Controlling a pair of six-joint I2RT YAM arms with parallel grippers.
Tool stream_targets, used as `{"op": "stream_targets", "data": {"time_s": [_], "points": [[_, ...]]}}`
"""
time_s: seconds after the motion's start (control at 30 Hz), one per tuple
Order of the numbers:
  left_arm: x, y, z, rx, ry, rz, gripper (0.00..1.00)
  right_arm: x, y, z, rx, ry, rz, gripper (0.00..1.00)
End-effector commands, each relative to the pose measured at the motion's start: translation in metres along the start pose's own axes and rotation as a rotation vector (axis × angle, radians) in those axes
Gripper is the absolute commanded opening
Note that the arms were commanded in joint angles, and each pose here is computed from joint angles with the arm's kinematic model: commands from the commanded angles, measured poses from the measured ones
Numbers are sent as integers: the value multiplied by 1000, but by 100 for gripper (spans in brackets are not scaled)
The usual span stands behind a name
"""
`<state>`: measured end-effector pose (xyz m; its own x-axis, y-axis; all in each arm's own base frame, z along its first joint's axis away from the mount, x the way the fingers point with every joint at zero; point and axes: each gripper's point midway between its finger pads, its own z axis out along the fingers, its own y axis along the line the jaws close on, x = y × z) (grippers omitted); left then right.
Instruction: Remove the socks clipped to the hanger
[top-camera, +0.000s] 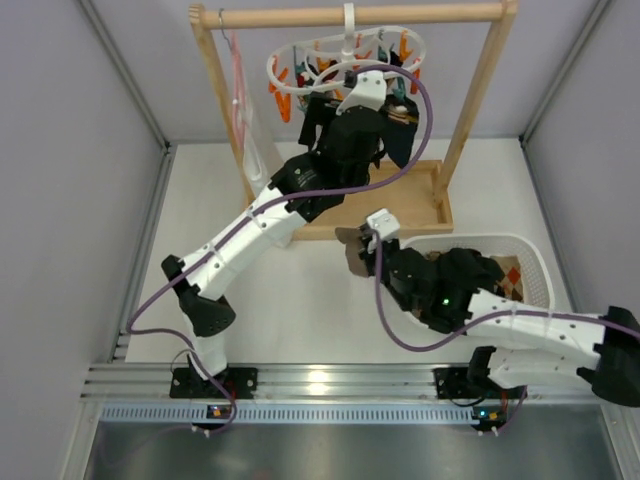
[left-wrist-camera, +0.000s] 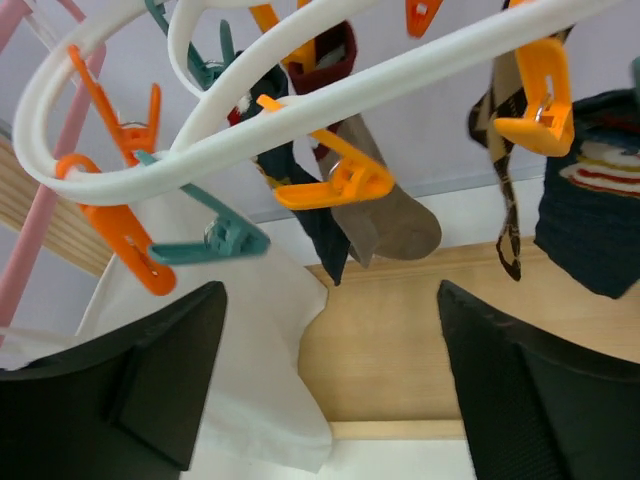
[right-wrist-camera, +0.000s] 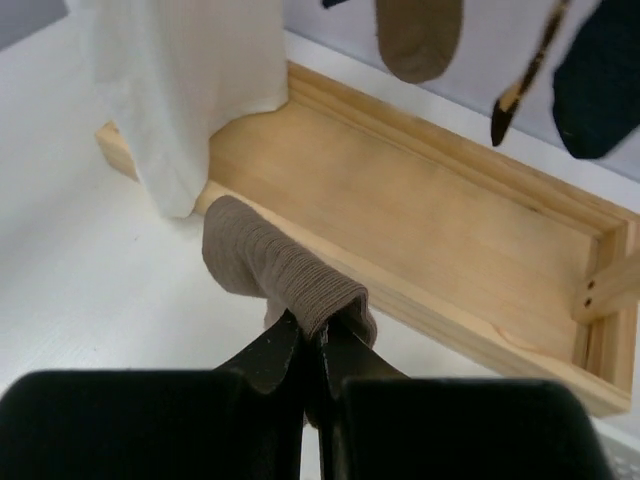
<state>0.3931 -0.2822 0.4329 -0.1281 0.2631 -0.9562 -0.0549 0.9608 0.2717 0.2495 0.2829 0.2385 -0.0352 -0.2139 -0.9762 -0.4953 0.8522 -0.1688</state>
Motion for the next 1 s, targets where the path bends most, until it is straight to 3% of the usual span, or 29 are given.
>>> {"op": "stream_targets", "data": {"time_s": [0.0,0.07,0.33,0.47,0.77,0.83,0.97], "points": [[-28,28,-27,31,-52,-166,93,10,-42,-28,125,39,173,0],[-26,35,-38,48,-54,-171,98,13,-68,-37,186,64,216,0],[-8,51,-68,130,-39,-264,98,29,-156,-84,437,148,303,0],[-1,51,-82,228,-34,-299,98,41,-196,-113,638,256,312,0],[53,62,-122,399,32,-398,98,58,-265,-167,1027,219,401,0],[70,60,-126,418,59,-388,98,60,-278,-172,1072,194,442,0],[76,69,-143,480,74,-424,98,83,-281,-149,986,193,565,0]]}}
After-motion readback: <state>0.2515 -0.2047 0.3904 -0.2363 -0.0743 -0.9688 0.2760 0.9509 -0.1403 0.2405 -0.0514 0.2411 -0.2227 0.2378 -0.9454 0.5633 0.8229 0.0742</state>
